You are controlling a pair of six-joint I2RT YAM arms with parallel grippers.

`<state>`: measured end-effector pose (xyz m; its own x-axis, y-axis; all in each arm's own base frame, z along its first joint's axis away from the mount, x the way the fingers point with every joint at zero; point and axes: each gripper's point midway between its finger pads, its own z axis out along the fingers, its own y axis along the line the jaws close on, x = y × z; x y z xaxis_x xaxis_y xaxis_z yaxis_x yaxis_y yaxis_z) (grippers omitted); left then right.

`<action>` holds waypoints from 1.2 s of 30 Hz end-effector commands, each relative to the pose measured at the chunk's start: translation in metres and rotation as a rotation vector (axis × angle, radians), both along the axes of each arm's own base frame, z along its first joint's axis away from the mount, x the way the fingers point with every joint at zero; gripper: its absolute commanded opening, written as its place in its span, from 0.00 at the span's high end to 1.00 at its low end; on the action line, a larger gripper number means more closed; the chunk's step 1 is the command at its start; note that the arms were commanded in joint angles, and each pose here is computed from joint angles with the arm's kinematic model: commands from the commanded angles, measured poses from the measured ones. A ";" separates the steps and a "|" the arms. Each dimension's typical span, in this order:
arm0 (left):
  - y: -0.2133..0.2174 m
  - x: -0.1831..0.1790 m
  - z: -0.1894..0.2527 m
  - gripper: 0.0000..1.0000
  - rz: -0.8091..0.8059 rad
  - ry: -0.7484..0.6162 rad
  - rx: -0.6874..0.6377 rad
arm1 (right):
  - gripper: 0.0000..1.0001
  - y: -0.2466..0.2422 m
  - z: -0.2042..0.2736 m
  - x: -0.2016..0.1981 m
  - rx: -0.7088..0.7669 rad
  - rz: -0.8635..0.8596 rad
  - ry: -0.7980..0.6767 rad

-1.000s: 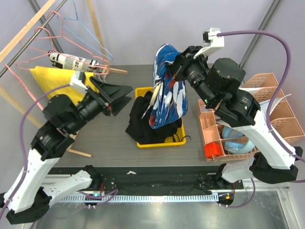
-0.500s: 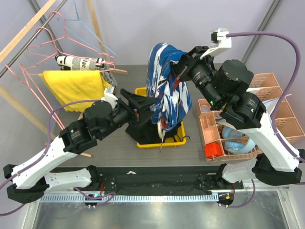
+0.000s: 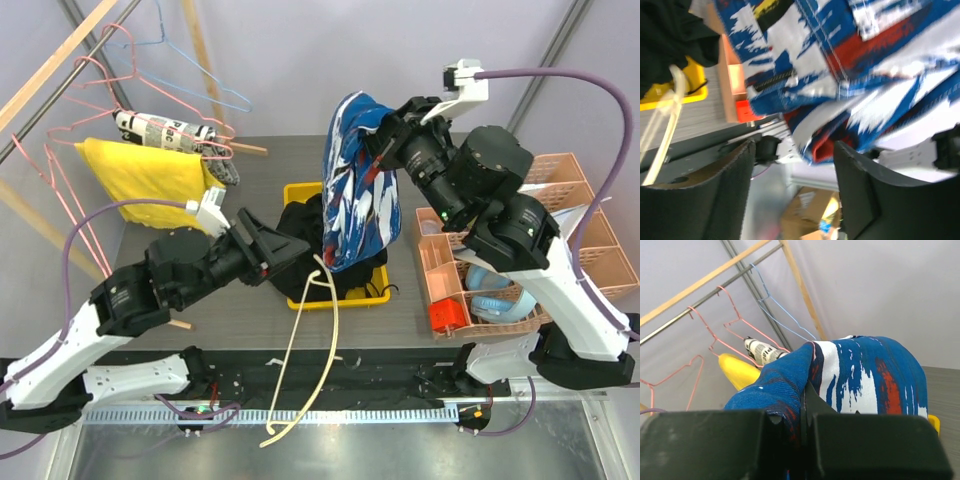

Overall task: Remove the trousers from the hanger
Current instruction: Place the trousers into the basket

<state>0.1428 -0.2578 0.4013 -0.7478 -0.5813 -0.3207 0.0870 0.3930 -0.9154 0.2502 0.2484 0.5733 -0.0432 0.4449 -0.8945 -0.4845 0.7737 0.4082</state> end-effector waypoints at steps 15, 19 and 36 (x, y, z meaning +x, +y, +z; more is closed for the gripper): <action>0.078 -0.038 -0.042 0.43 -0.057 -0.039 0.296 | 0.99 0.038 -0.221 0.091 -0.497 -0.247 0.260; 0.059 -0.046 -0.091 0.48 -0.179 0.052 0.463 | 0.99 0.044 -0.296 0.130 -0.640 -0.238 0.376; -0.015 -0.101 -0.214 0.26 -0.551 0.092 0.730 | 0.81 0.021 -0.406 0.133 -0.756 -0.063 0.815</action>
<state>0.0529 -0.2445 0.2086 -0.9133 0.0774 -0.4000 0.2855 0.8219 -0.4929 0.4360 0.2650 0.1557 -0.6551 -0.1524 -0.7400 -0.1566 0.9856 -0.0644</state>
